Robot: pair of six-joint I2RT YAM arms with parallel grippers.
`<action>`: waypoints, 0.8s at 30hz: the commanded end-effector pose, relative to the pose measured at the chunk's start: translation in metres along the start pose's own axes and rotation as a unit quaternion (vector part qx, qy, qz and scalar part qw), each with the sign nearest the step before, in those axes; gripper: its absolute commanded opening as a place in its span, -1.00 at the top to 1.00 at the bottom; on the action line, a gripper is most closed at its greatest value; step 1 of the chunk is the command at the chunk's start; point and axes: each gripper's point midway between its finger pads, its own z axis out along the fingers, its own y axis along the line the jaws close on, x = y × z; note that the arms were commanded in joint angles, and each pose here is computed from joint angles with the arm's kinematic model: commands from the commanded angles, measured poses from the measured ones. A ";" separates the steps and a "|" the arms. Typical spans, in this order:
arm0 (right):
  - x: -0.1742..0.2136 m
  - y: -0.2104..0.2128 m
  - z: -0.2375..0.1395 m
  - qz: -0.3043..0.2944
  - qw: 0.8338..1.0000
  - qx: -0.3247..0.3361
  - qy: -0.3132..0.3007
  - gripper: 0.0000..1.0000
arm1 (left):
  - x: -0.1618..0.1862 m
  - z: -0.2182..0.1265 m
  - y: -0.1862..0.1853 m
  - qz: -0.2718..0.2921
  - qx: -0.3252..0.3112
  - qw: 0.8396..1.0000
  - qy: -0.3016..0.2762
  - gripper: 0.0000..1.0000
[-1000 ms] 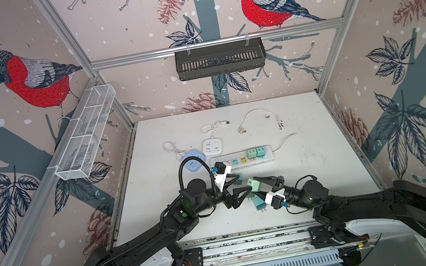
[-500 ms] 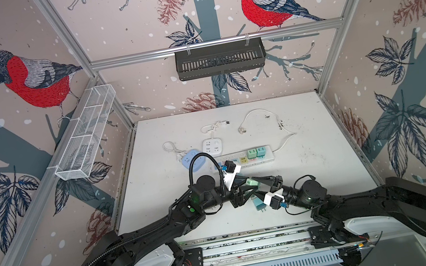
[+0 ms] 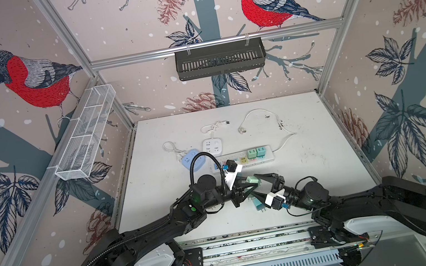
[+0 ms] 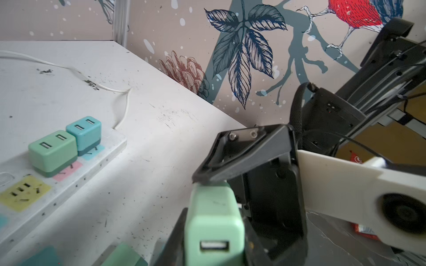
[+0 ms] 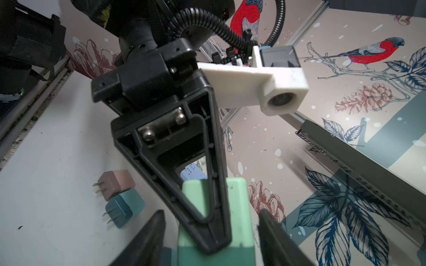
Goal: Insert the plug
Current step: 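Close the left gripper on the green plug and open the right gripper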
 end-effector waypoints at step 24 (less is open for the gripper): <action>-0.051 -0.177 -0.059 0.594 0.734 0.313 -0.104 -0.99 | -0.041 -0.057 0.094 0.257 -0.268 0.928 -0.024 1.00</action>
